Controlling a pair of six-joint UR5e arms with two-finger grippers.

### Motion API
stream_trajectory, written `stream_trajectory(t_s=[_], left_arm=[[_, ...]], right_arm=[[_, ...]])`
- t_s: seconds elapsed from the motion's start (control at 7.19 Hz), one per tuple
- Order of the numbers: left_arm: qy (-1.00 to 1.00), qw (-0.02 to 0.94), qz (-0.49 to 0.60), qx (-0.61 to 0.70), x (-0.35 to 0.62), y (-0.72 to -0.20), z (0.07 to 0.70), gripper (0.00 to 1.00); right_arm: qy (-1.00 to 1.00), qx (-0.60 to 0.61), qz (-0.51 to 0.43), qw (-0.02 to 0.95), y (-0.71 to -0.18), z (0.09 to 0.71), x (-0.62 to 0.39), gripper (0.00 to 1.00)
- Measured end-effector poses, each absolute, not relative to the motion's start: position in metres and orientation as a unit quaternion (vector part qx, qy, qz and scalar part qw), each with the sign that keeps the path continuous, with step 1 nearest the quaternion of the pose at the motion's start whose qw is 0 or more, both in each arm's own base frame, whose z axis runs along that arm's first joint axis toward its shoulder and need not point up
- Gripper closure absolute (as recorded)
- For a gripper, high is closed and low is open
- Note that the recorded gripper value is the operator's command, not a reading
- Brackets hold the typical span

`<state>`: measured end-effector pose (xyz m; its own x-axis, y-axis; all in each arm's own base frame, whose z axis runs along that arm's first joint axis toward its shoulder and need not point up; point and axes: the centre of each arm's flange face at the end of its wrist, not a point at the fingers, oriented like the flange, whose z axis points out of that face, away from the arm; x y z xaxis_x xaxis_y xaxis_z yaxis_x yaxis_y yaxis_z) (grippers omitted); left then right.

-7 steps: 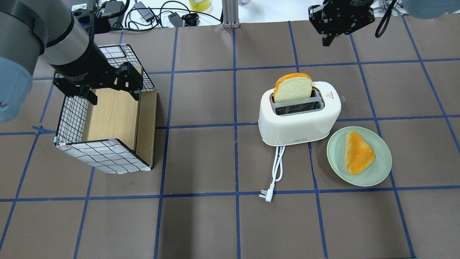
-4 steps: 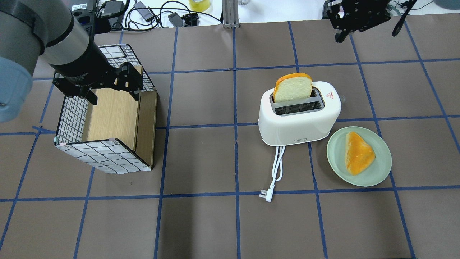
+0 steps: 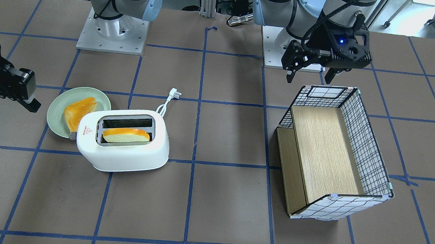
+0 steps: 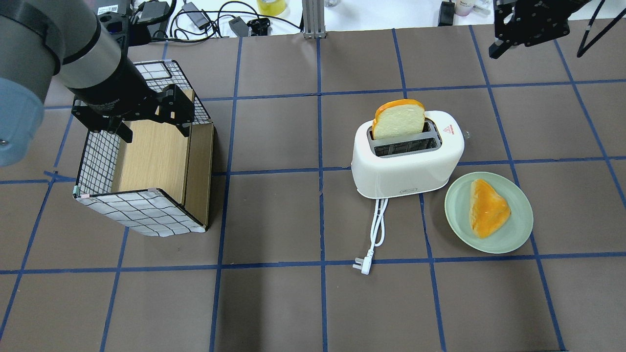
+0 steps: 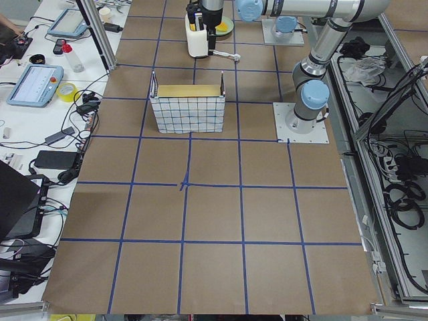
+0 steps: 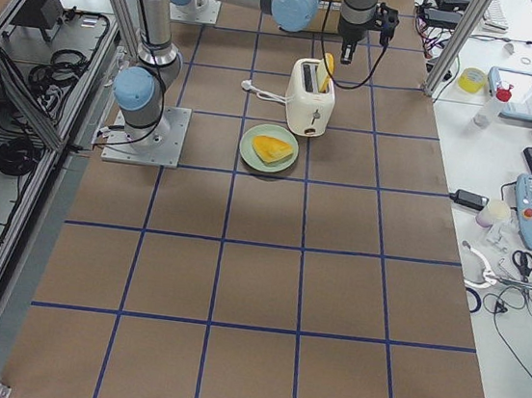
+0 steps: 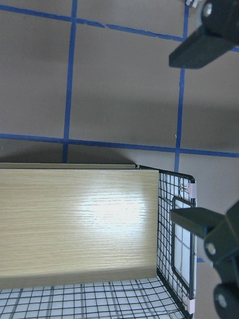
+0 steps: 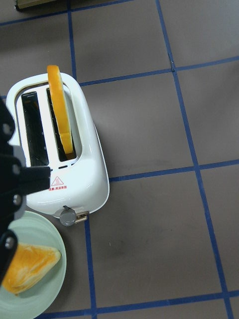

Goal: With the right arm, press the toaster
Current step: 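Move the right gripper outward and lower it beside the toaster's side lever, then advance the right gripper toward the toaster's side lever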

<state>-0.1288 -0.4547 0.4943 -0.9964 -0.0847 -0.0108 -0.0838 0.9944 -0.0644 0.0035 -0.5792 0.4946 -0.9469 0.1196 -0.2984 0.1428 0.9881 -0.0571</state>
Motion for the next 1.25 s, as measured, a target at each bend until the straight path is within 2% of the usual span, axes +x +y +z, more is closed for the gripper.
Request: stream_trajectory(t_s=[0.7,1.25], left_arm=[[0.999,0.007,-0.032,-0.042,-0.129,-0.455,0.494,0.00],[0.999,0.007,-0.032,-0.042,-0.129,-0.455,0.494,0.00]], right_arm=[[0.965,-0.022,-0.013,0.260,-0.589,0.378,-0.064,1.00],[0.951,-0.076,-0.001,0.300,-0.588,0.332,-0.067,1.00]])
